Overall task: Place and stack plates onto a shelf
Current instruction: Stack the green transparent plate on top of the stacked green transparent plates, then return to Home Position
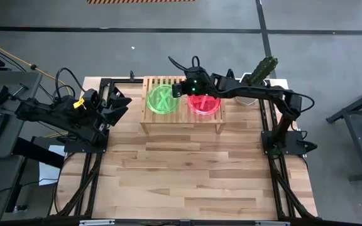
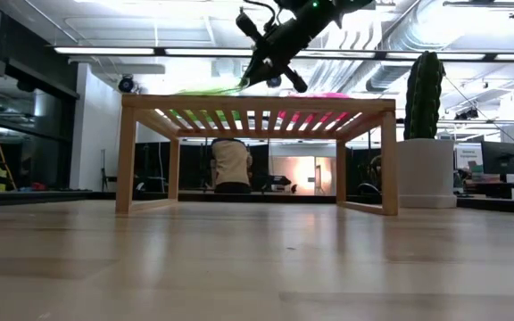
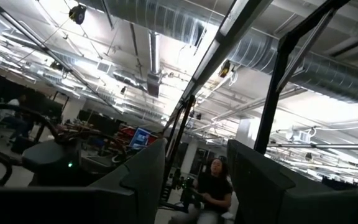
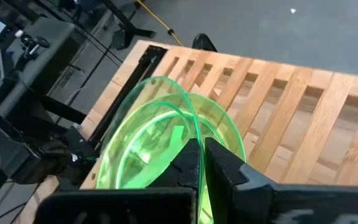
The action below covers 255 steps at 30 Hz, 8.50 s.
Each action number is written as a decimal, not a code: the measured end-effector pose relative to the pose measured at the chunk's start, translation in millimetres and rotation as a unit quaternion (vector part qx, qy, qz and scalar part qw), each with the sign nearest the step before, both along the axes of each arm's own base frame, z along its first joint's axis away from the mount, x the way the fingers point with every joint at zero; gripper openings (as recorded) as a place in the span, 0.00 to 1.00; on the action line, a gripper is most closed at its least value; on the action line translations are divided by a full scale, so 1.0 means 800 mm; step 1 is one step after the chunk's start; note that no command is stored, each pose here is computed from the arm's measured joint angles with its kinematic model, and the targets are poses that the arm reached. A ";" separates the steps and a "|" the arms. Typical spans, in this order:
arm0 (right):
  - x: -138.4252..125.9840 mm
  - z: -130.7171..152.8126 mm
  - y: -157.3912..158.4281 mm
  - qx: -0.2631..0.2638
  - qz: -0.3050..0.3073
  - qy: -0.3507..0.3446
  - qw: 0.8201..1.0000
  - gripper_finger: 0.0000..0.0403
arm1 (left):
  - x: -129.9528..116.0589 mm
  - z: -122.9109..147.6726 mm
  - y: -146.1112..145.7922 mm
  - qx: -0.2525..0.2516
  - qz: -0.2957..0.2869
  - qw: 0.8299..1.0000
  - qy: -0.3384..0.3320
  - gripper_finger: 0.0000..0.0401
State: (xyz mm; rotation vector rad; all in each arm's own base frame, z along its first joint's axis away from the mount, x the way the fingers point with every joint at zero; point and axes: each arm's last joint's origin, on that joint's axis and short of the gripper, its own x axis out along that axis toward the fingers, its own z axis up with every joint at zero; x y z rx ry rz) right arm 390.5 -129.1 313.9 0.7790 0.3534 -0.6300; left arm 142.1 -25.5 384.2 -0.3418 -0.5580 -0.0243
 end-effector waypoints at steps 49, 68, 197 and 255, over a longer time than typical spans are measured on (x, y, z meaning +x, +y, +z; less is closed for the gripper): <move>-0.133 0.079 0.137 -0.090 0.223 0.213 0.947 0.58 | 0.006 -0.010 0.000 0.026 0.029 0.998 0.051 0.40; -0.215 0.005 0.157 -0.006 0.192 0.139 0.972 0.58 | 0.006 -0.010 0.000 0.014 0.023 0.998 0.050 0.40; -0.366 -0.183 0.149 -0.149 0.205 -0.236 0.938 0.00 | -0.050 -0.118 0.041 0.045 0.026 0.988 0.146 0.00; -0.367 -0.182 0.150 -0.151 0.207 -0.242 0.936 0.00 | -0.046 -0.282 0.029 0.009 -0.027 0.947 0.321 0.00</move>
